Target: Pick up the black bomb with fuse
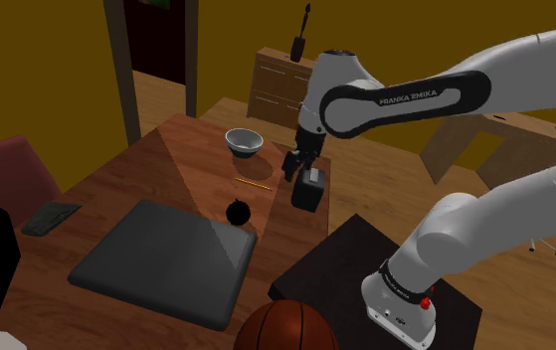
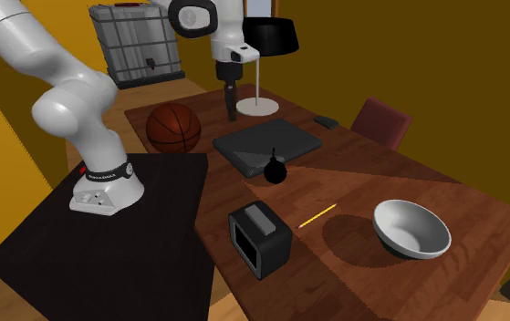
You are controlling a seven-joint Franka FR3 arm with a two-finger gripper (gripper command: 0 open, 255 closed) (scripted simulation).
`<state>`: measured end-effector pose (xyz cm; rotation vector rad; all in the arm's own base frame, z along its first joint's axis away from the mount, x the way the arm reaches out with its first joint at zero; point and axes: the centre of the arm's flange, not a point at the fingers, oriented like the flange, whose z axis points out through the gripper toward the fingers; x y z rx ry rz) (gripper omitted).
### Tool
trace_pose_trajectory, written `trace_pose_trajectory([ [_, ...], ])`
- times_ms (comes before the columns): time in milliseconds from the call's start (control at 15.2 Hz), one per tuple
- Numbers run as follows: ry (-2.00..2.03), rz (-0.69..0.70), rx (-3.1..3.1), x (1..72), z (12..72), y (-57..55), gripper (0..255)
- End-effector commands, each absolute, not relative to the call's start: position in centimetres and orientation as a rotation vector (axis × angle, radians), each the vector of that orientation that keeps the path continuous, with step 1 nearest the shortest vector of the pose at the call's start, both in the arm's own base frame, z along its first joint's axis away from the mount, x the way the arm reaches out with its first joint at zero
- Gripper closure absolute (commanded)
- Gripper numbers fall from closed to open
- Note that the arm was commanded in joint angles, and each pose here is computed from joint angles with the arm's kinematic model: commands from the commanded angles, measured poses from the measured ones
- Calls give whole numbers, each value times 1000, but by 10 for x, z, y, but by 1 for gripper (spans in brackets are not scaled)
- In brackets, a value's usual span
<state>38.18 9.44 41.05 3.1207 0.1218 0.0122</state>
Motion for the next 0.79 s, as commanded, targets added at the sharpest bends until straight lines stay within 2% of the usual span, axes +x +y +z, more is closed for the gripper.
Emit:
trace_pose_trajectory([
  [0,130,36,3104,394,389,106,0],
  [726,173,134,3005,463,274,163,0],
])
